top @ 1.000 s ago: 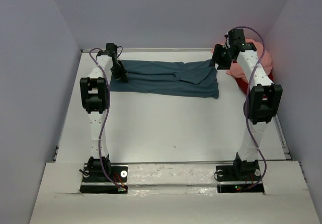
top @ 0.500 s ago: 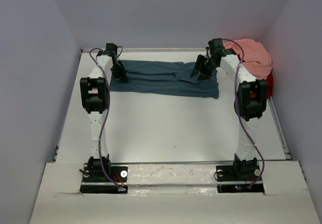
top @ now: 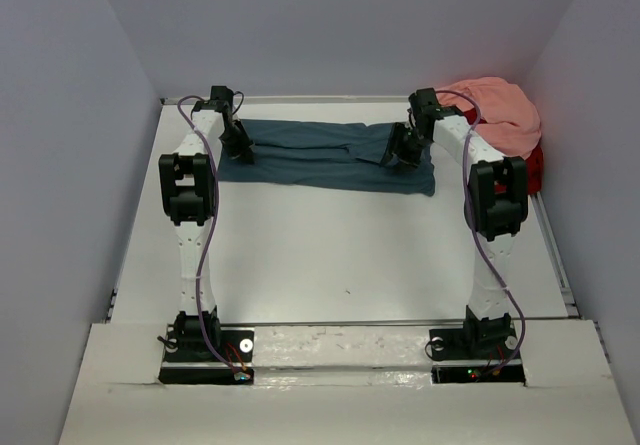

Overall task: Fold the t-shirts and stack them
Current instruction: Fold the other side of the tshirt into a rectangle

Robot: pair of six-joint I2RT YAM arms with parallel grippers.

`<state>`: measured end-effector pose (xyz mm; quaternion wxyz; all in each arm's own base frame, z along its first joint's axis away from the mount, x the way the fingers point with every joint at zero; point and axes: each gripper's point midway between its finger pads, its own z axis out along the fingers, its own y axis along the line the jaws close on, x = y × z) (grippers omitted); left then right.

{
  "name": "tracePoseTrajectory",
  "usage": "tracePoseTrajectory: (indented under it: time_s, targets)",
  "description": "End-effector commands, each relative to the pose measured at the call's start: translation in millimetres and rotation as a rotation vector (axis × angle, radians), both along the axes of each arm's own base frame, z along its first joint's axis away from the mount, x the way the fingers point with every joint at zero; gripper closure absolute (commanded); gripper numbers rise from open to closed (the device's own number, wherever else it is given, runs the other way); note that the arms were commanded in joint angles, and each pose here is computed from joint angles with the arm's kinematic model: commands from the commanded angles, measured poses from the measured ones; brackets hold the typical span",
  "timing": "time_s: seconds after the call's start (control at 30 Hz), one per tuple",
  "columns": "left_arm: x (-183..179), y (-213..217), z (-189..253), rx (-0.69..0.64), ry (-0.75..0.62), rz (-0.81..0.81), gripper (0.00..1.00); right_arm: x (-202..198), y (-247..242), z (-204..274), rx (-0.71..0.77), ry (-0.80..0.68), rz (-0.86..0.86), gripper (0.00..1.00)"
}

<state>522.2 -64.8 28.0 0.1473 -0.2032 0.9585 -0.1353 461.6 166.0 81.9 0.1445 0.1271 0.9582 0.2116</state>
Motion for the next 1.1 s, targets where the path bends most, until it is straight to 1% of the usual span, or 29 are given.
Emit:
tracePoseTrajectory:
  time_s: [0.0,0.37,0.7,0.87,1.07]
  targets:
    - [-12.3,17.7,-17.9,0.059,0.052,0.002,1.00,7.6,-4.2,8.3,-0.020,-0.051,-0.020,0.48]
    - [-15.3,19.3,-19.5,0.069,0.062,-0.003,1.00,22.8,-7.1,-0.4,-0.050,-0.071,-0.028,0.51]
    - [-15.6,19.1,-19.4,0.067,0.066,0.003,1.00,33.1,-10.7,-17.3,-0.085,-0.069,-0.029,0.52]
    - [-16.1,19.3,-20.3,0.068,0.069,0.005,1.00,42.3,-10.9,-17.0,-0.093,-0.087,-0.031,0.56]
    - [-17.8,19.3,-21.6,0.068,0.075,0.004,1.00,50.5,-10.4,-6.8,-0.095,-0.109,-0.032,0.56]
